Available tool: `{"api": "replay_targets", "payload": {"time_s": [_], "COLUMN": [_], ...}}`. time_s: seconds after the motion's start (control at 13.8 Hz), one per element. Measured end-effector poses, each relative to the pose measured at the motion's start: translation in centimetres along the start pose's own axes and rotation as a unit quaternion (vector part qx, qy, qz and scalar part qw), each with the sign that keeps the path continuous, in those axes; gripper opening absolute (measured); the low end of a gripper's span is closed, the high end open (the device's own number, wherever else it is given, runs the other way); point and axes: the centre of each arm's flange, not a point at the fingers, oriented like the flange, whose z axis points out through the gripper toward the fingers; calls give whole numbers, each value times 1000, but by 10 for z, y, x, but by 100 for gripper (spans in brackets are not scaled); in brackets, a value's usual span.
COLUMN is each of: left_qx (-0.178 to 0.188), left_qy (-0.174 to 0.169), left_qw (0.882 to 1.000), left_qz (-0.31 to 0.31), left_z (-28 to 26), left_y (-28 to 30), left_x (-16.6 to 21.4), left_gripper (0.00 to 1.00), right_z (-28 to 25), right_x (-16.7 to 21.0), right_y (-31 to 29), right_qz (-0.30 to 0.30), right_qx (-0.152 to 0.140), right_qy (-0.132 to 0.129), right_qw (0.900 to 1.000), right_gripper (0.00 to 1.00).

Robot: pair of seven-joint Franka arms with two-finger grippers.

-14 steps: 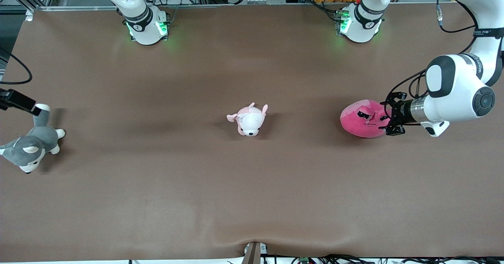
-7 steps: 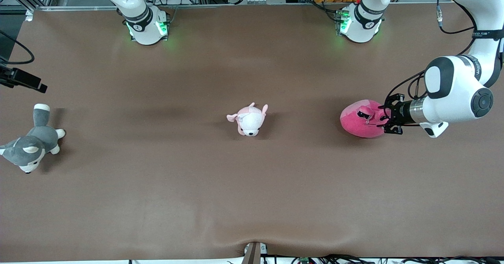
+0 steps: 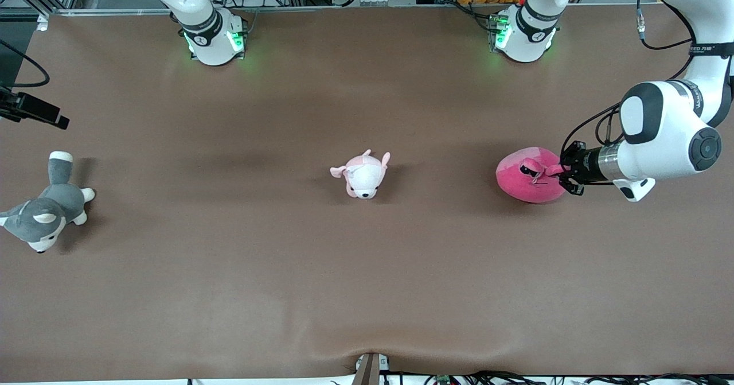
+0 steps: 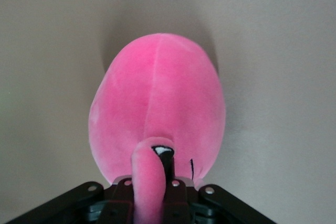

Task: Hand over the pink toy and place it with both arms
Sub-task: 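Lift the pink toy with the left gripper and carry it toward the middle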

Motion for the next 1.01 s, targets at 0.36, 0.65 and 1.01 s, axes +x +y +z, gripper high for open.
{"api": "replay_targets", "payload": {"time_s": [0.36,0.65,1.01], "left_qx": [-9,-30,-61], "left_qy": [-21,-27,-53], "left_qw": [1000,999,997], "left_qz": [10,1,-8], "left_z": [-63,-127,-162], "left_y": [10,16,1], "left_x": [-23,-106,-253], "left_gripper": [11,11,11], "right_z": [-2,-2,-2], "right_x": [1,1,1], "right_y": [1,1,-3], "right_qz": [1,1,-4], "right_qx": [0,0,1], "right_qy": [7,7,7], "right_qw": [1000,1000,1000], "right_gripper": [100,100,100]}}
